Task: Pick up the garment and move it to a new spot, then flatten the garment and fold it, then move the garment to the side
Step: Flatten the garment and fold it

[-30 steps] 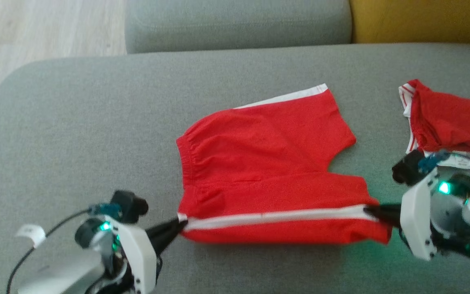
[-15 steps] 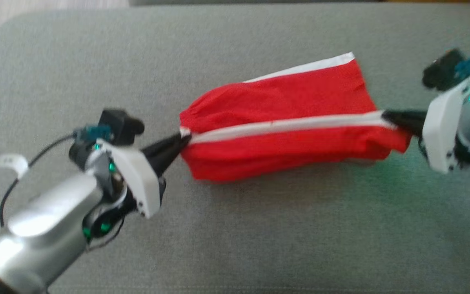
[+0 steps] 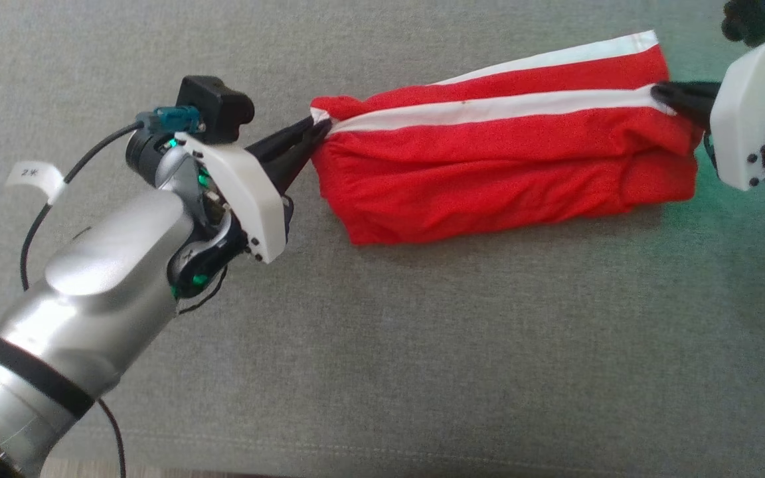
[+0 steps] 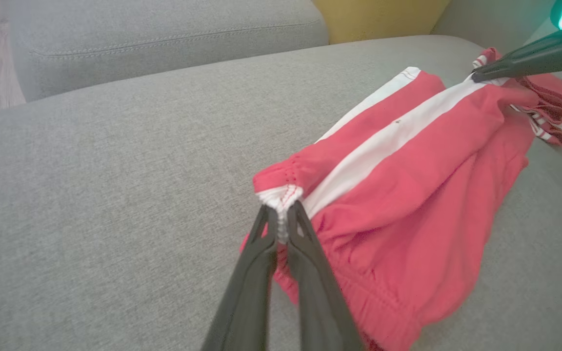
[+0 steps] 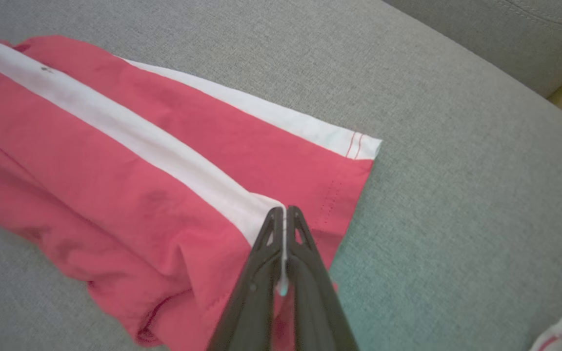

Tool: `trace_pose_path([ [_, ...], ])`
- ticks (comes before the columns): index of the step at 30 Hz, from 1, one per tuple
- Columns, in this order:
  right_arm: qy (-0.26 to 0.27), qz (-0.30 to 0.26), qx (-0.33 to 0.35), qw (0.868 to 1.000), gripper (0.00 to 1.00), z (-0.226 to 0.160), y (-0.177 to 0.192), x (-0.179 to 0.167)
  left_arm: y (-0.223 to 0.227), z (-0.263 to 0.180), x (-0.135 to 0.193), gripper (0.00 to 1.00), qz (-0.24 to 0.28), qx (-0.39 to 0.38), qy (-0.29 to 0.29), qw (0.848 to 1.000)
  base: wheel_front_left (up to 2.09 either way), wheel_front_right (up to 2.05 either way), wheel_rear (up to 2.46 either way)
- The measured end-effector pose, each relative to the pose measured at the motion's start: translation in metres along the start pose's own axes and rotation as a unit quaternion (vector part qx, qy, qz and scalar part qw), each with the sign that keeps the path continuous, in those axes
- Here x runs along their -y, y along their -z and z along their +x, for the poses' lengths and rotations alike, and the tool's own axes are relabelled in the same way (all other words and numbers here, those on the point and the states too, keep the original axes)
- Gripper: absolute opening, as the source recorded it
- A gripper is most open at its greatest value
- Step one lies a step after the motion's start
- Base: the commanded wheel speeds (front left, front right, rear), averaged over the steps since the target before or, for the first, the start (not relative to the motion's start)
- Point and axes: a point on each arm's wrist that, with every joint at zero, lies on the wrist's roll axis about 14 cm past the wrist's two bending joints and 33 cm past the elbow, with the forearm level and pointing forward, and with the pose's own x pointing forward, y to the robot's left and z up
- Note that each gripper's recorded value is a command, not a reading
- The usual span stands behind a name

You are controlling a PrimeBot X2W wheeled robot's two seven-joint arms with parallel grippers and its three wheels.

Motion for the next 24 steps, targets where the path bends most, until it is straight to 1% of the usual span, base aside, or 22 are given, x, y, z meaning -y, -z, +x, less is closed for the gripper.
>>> trace_pose_path([
  [5, 0.001, -0.009, 0.012, 1.0, 0.0, 0.013, -0.008, 0.004, 0.008, 0.004, -0.01, 0.0, -0.008, 0.001, -0.014, 1.0, 0.0, 0.0, 0.0],
  [11, 0.004, -0.017, 0.027, 0.999, 0.0, 0.021, -0.016, 0.006, 0.013, 0.011, -0.011, 0.0, -0.008, -0.002, -0.016, 1.0, 0.0, 0.0, 0.0],
  [12, 0.004, -0.019, 0.028, 0.999, 0.0, 0.023, -0.016, 0.007, 0.012, 0.012, -0.012, 0.04, -0.007, 0.001, -0.017, 1.0, 0.0, 0.0, 0.0],
  [13, 0.005, -0.019, 0.029, 0.999, 0.0, 0.024, -0.015, 0.007, 0.012, 0.014, -0.013, 0.25, -0.007, 0.001, -0.017, 1.0, 0.0, 0.0, 0.0],
  [14, 0.009, -0.024, 0.033, 0.999, 0.49, 0.026, -0.015, 0.009, 0.012, 0.015, -0.013, 0.44, -0.006, 0.002, -0.017, 1.0, 0.0, 0.0, 0.0],
  [15, 0.017, -0.031, 0.039, 0.999, 1.0, 0.027, -0.016, 0.013, 0.011, 0.017, -0.013, 0.71, -0.006, 0.003, -0.017, 1.0, 0.0, 0.0, 0.0],
  [16, 0.024, -0.033, 0.045, 0.998, 1.0, 0.027, -0.018, 0.018, 0.011, 0.018, -0.014, 1.0, -0.007, 0.003, -0.017, 1.0, 0.0, 0.0, 0.0],
  [22, 0.054, -0.017, 0.074, 0.996, 1.0, 0.026, -0.024, 0.036, 0.014, 0.019, -0.016, 1.0, -0.007, 0.004, -0.022, 1.0, 0.0, 0.0, 0.0],
  [24, 0.065, -0.012, 0.094, 0.993, 1.0, 0.022, -0.03, 0.041, 0.011, 0.018, -0.014, 1.0, -0.005, 0.009, -0.021, 1.0, 0.0, 0.0, 0.0],
])
